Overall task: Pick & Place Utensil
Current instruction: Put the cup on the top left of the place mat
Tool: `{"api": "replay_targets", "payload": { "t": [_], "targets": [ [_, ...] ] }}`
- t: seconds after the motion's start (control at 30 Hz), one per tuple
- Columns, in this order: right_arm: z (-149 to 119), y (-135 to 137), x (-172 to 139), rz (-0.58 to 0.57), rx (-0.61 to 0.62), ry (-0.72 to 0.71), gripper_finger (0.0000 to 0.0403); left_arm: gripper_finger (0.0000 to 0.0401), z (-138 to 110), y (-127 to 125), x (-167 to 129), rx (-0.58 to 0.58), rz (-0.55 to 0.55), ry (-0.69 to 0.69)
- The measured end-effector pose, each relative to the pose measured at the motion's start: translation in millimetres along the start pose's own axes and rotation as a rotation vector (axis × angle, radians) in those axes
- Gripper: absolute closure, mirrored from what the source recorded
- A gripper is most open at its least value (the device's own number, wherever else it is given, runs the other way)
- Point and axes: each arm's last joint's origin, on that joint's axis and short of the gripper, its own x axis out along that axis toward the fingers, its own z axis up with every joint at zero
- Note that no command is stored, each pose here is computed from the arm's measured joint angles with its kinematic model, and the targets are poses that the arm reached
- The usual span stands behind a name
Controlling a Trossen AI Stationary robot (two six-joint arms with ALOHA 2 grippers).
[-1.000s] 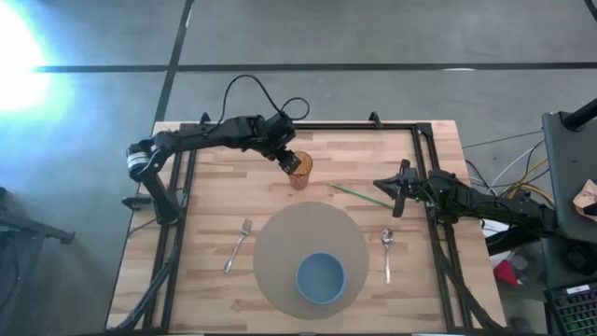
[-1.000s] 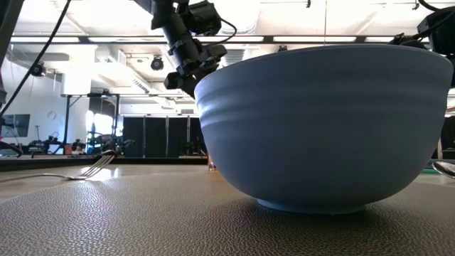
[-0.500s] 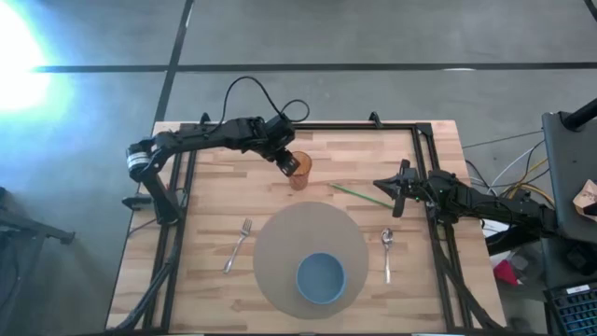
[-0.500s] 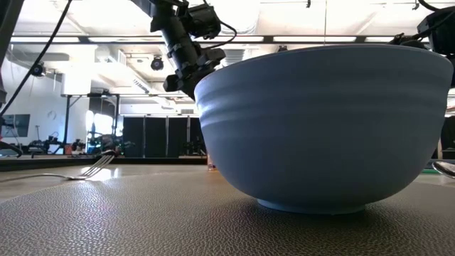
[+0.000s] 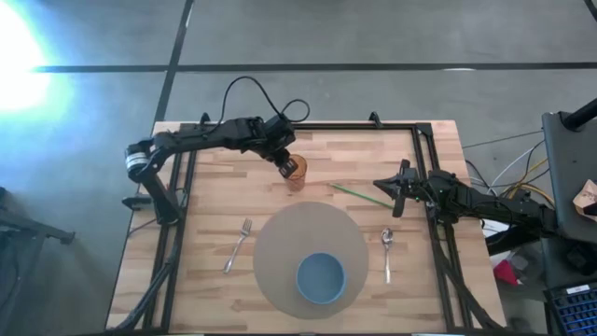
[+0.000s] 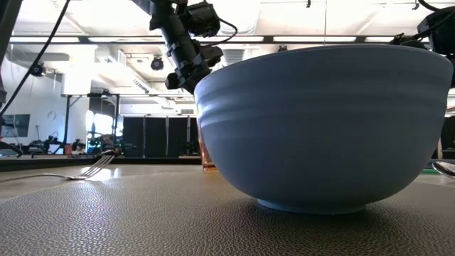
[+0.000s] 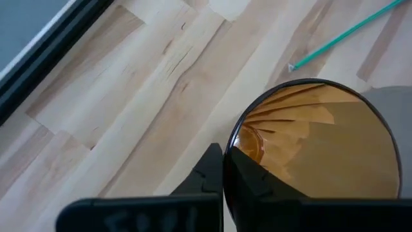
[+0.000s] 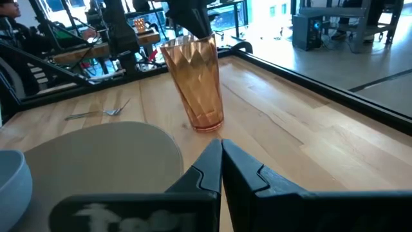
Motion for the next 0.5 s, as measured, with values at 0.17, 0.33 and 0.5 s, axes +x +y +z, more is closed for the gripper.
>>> {"api": "replay_targets", "payload": {
  "t": [0.17, 0.33, 0.5],
  "targets": [
    [0, 0, 0, 0.0, 0.0, 0.0, 0.0394, 0.0398, 3, -3, -22, 0.021, -0.016, -0.04],
    [0, 0, 0, 0.0, 0.0, 0.0, 0.0394, 0.0399, 1, -7, -52, 0.035, -0.022, -0.021],
    [0, 0, 0, 0.0, 0.0, 0.0, 0.0394, 0.0399, -6, -20, -82, 0.073, -0.044, 0.016]
  ]
}}
